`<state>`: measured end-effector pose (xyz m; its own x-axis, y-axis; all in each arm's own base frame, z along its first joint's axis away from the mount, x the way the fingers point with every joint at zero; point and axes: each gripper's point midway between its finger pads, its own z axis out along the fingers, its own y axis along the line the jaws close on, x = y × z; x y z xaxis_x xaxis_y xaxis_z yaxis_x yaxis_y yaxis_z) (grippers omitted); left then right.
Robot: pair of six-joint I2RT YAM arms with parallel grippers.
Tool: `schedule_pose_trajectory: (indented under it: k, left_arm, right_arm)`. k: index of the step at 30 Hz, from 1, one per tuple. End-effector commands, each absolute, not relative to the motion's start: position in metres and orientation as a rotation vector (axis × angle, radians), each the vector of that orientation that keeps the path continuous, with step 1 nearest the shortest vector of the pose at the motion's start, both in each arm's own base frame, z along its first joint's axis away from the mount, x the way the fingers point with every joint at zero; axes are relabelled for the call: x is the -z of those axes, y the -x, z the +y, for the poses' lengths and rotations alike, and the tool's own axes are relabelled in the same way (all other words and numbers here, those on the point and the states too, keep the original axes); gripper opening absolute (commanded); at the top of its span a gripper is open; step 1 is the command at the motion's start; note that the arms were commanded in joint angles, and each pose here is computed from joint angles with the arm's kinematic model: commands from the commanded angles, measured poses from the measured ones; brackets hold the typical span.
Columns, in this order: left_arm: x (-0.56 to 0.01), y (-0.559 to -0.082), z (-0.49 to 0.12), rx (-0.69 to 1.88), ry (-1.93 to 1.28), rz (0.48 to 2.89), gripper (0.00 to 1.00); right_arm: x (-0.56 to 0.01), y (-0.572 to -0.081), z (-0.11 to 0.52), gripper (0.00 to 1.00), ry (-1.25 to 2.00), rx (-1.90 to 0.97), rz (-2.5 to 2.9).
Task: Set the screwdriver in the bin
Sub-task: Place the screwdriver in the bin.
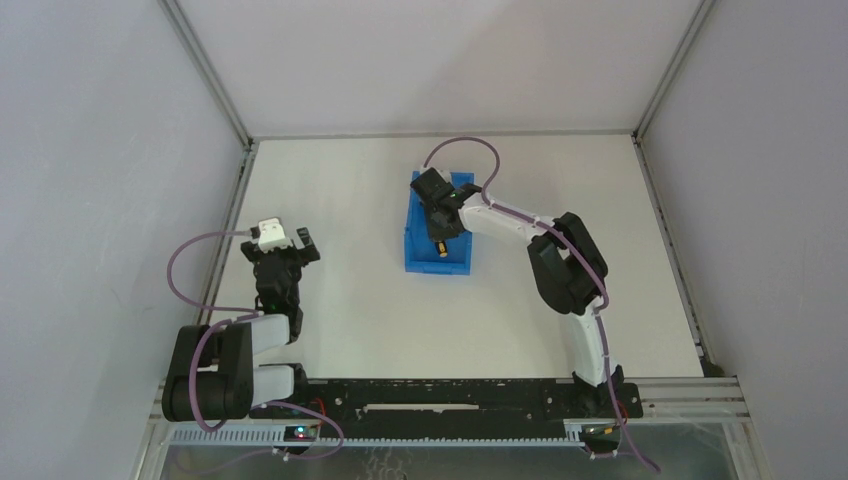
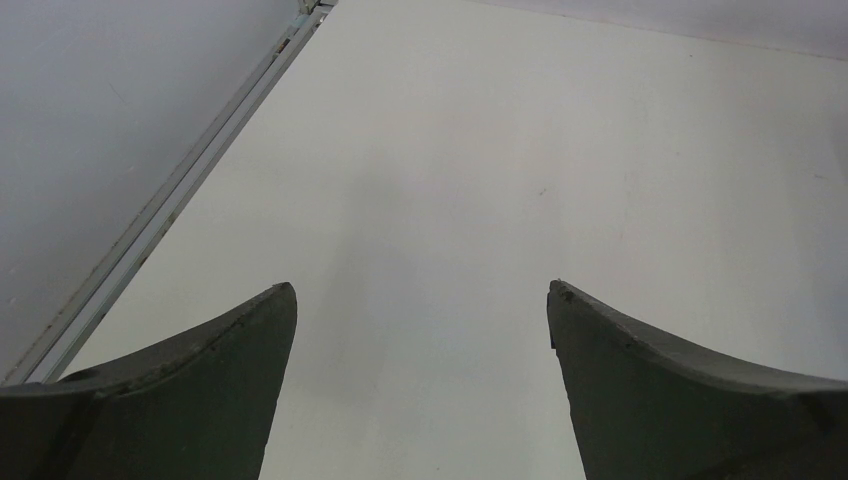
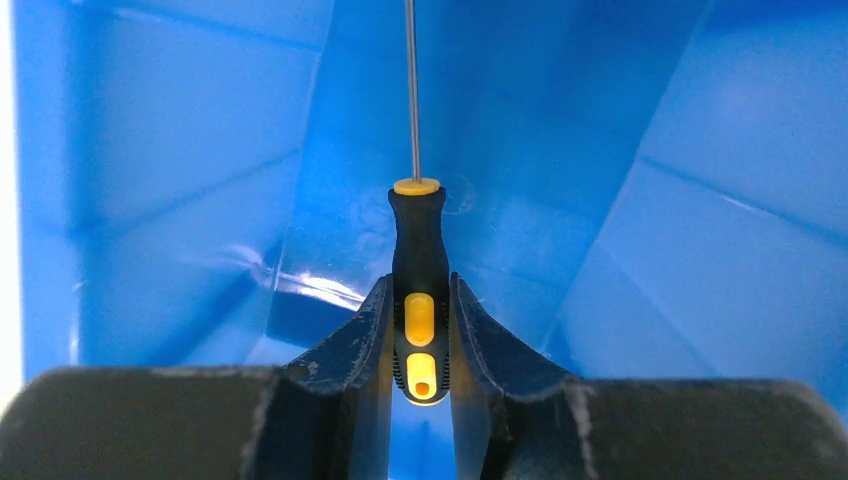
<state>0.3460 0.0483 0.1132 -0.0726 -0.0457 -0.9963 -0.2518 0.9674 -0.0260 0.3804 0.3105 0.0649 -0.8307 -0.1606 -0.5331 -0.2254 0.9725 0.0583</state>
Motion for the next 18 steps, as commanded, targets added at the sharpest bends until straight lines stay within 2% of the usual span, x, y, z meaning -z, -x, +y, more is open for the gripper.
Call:
schedule_pose_trajectory:
  k: [1, 4, 6, 9, 13, 15, 18]
  left_arm:
    - [-0.135, -0.353, 0.053, -0.194, 0.23, 1.573, 1.0]
    - [-0.135, -0.353, 0.053, -0.193, 0.229, 1.573, 1.0]
    - [-0.135, -0.353, 0.053, -0.194, 0.23, 1.573, 1.0]
    - [-0.135, -0.353, 0.053, -0.193, 0.229, 1.573, 1.0]
    - [-0.135, -0.353, 0.053, -0.194, 0.23, 1.573, 1.0]
    - [-0.135, -0.353, 0.053, -0.193, 0.229, 1.573, 1.0]
    - [-0.135, -0.353, 0.053, -0.194, 0.23, 1.573, 1.0]
  right_arm:
    - [-0.072, -0.397, 0.327, 0.1, 0.241, -0.195, 2.51]
    - [-0.064, -0.397, 0.329, 0.14, 0.242, -0.196, 2.525]
    - [-0.061, -0.397, 0.33, 0.2, 0.244, -0.208, 2.534]
    - [-0.06, -0.396, 0.328, 0.44, 0.24, -0.202, 2.539]
    - [-0.07, -0.396, 0.328, 0.6, 0.234, -0.219, 2.506]
    - [-0.077, -0.396, 0.326, 0.66, 0.228, -0.221, 2.49]
    - [-0.086, -0.396, 0.325, 0.67, 0.23, -0.218, 2.478]
